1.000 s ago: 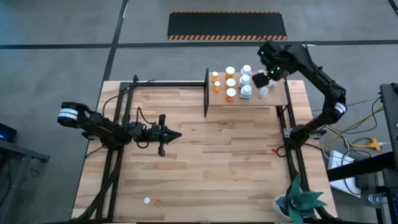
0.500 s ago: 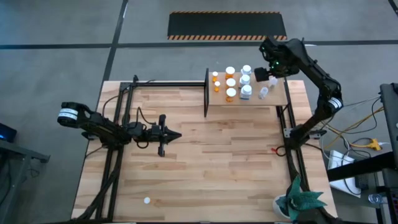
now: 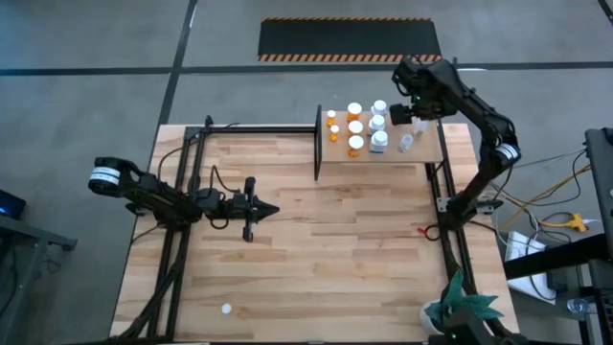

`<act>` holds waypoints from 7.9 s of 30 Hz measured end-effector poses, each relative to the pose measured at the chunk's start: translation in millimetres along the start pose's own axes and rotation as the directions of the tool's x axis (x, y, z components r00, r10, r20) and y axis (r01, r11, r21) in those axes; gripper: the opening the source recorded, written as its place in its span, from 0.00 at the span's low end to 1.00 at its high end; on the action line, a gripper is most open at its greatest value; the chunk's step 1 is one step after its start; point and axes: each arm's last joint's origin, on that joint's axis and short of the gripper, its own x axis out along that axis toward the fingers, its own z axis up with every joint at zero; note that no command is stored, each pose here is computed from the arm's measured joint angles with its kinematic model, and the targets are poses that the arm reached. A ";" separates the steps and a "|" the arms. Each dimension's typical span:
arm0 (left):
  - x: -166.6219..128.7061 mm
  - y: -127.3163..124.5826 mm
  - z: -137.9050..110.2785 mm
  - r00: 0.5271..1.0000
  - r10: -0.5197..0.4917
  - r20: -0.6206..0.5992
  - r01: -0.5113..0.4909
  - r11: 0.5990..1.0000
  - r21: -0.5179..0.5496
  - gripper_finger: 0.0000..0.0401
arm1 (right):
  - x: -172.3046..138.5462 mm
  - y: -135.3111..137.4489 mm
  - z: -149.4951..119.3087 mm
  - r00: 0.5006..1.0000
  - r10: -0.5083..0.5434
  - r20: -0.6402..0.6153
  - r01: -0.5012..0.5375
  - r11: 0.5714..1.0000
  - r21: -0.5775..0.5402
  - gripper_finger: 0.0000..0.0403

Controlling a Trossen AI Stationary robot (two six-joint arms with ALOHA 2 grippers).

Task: Pick and place medicine bottles onto shelf by color
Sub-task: Adjust the transparent pill bottle on the shelf, then put the small orange pill bottle on the shelf aligned with the other small orange pill bottles

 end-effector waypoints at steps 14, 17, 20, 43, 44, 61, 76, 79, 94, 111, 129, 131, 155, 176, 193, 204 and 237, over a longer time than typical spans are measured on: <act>-1.7 -0.1 -1.6 1.000 0.000 -0.007 0.000 1.000 0.000 0.00 | 2.9 -1.7 1.0 0.999 0.027 -0.028 -0.027 1.000 -0.011 0.58; -1.7 0.0 -1.6 1.000 0.000 -0.007 0.000 1.000 0.000 0.00 | 3.5 -0.8 0.7 0.998 0.048 -0.042 -0.049 0.999 -0.013 0.57; -1.7 -0.1 -1.5 1.000 0.000 -0.006 0.000 1.000 -0.001 0.00 | 3.7 -0.6 0.8 0.998 0.052 -0.044 -0.053 0.998 -0.025 0.57; -1.7 -0.2 -1.4 1.000 0.000 -0.005 0.000 1.000 -0.001 0.00 | 1.8 7.8 -0.2 0.982 0.174 -0.068 -0.177 0.983 -0.054 0.42; -1.7 -0.2 -1.4 1.000 0.000 -0.005 0.000 1.000 0.000 0.00 | 1.7 8.4 -0.4 0.982 0.175 -0.067 -0.179 0.982 -0.056 0.42; -1.6 -0.5 -1.3 1.000 -0.001 -0.005 0.001 1.000 0.000 0.00 | -1.1 17.5 -3.4 0.978 0.200 -0.054 -0.204 0.975 -0.089 0.51; -1.6 -0.9 -1.3 1.000 -0.003 -0.005 0.003 1.000 0.000 0.00 | -27.5 11.0 0.3 0.972 0.233 0.018 -0.229 0.964 -0.132 0.52; -1.6 -0.9 -1.3 1.000 -0.003 -0.005 0.003 1.000 0.000 0.00 | -42.4 4.8 -1.8 0.968 0.245 0.049 -0.236 0.961 -0.144 0.52; 4.9 -8.3 -1.5 0.995 -0.090 -0.047 0.089 0.996 -0.025 0.00 | -106.5 9.9 -131.2 0.680 0.651 0.338 -0.297 0.665 -0.685 0.12; 39.4 -109.9 68.5 0.637 -0.191 -0.747 0.160 0.981 -0.114 0.00 | 21.3 79.9 -267.2 0.066 0.983 0.172 -0.174 0.181 -0.968 0.03; 20.2 -238.1 96.2 0.075 -0.233 -0.970 -0.424 0.873 -0.242 0.40 | 62.7 87.7 -303.5 -0.060 0.996 0.060 -0.135 0.051 -0.989 0.03; 18.5 -243.8 94.3 0.093 -0.206 -0.974 -0.457 0.860 -0.226 0.45 | 62.6 87.0 -304.9 -0.063 0.997 0.050 -0.133 0.041 -0.990 0.03; -7.5 -257.7 50.5 -0.003 -0.045 -0.999 -0.483 0.875 -0.038 0.51 | 61.9 87.3 -308.2 -0.060 0.998 0.031 -0.122 0.024 -0.992 0.03; -5.7 -260.5 31.7 -0.019 0.038 -0.999 0.227 0.973 0.033 0.51 | 62.2 87.2 -309.0 -0.061 0.998 0.005 -0.111 -0.002 -0.994 0.03; -3.4 -258.5 -7.7 -0.079 0.222 -0.972 0.641 0.758 0.121 0.51 | 62.2 87.2 -309.0 -0.061 0.998 0.005 -0.110 -0.002 -0.994 0.03; -0.7 -260.9 -6.7 -0.072 0.176 -0.982 0.588 0.803 0.101 0.28 | 62.2 87.2 -309.0 -0.061 0.998 0.005 -0.110 -0.002 -0.994 0.03; 53.3 -131.0 4.7 0.878 0.174 -0.446 -0.186 0.982 0.015 0.17 | 33.7 152.4 -316.8 0.039 0.998 -0.044 -0.155 -0.038 -0.987 0.49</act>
